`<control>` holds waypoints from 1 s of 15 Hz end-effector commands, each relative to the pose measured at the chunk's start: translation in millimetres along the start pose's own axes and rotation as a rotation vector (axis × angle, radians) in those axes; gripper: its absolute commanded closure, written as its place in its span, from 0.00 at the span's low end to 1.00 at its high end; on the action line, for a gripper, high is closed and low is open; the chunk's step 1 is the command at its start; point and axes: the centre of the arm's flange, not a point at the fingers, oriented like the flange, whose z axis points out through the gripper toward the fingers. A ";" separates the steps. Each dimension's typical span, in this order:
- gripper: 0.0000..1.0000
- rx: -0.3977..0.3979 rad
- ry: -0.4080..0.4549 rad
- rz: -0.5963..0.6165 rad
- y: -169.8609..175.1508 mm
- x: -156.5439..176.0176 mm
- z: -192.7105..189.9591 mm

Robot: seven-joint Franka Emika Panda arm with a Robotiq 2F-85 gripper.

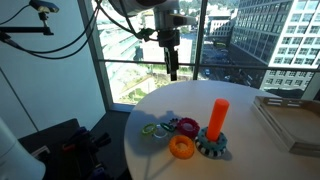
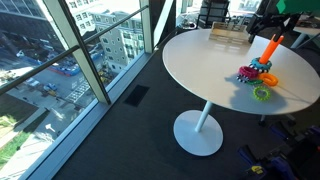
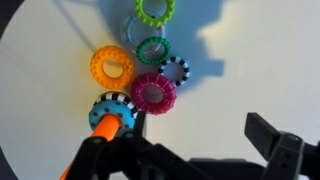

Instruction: Put the pink ring around the orange rod

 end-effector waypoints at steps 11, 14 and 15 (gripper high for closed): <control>0.00 -0.025 -0.002 0.104 15.1 34.9 30.0; 0.00 -0.021 -0.001 0.117 13.1 48.5 48.2; 0.00 -0.023 -0.002 0.119 12.5 54.2 56.5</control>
